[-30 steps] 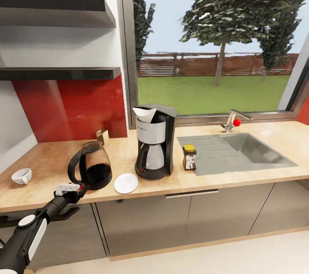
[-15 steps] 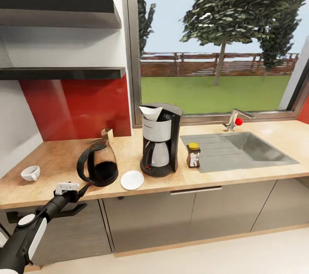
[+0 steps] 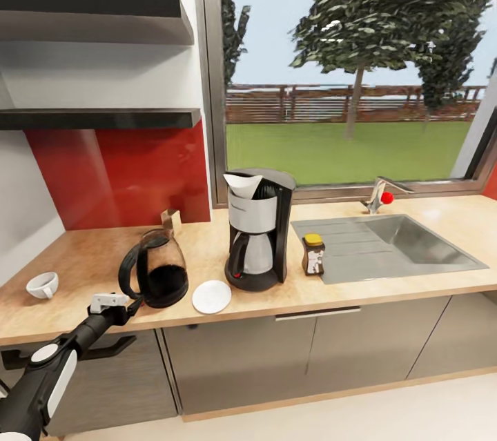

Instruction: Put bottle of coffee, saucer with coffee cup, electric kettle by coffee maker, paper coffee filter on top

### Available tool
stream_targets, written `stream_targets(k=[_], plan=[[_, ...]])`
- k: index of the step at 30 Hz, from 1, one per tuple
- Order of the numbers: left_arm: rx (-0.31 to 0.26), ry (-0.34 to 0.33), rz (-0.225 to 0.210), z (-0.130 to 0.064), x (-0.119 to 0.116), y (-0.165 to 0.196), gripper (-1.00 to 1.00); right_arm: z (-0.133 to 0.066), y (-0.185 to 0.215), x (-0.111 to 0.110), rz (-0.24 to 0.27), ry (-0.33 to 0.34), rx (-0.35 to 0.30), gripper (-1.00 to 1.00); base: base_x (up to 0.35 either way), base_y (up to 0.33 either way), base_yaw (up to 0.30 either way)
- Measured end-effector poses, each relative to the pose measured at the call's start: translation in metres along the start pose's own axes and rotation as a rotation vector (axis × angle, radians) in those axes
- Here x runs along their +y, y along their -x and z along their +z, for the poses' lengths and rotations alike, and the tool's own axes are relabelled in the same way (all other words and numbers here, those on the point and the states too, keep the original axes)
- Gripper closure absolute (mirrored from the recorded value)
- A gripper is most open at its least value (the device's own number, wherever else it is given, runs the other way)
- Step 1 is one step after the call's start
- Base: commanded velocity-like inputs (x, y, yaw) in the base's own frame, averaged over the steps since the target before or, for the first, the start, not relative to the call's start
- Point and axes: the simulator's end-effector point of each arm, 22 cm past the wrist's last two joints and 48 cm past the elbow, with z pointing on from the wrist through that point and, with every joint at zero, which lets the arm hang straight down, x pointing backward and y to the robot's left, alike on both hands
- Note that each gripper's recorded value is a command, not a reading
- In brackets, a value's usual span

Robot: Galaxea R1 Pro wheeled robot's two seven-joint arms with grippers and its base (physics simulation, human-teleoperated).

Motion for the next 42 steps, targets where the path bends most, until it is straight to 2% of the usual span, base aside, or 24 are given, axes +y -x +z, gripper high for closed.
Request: stream_targets(k=[8,14,19,31,42], plan=[[-0.009,-0.001,0.0,0.001,-0.002,0.004,-1.0,0.0,0.0,0.0,0.0,0.0,0.001,-1.0,0.006,0.0,0.0],[-0.043,-0.002,0.023,0.0,-0.002,0.025,-1.0,0.0,0.0,0.0,0.0,0.0,0.001,-1.0,0.0,0.0,0.0],[-0.024,0.0,0.016,-0.001,0.0,0.032,-1.0,0.0,0.0,0.0,0.0,0.0,0.001,-1.0,0.0,0.0,0.0],[-0.023,-0.005,0.011,0.0,-0.004,0.035,-1.0,0.0,-0.001,0.0,-0.001,0.0,0.002,-1.0,0.003,0.0,0.0],[-0.021,-0.004,0.012,-0.001,-0.004,0.035,-1.0,0.0,-0.001,0.0,-0.001,0.0,0.003,-1.0,0.109,0.0,0.0]])
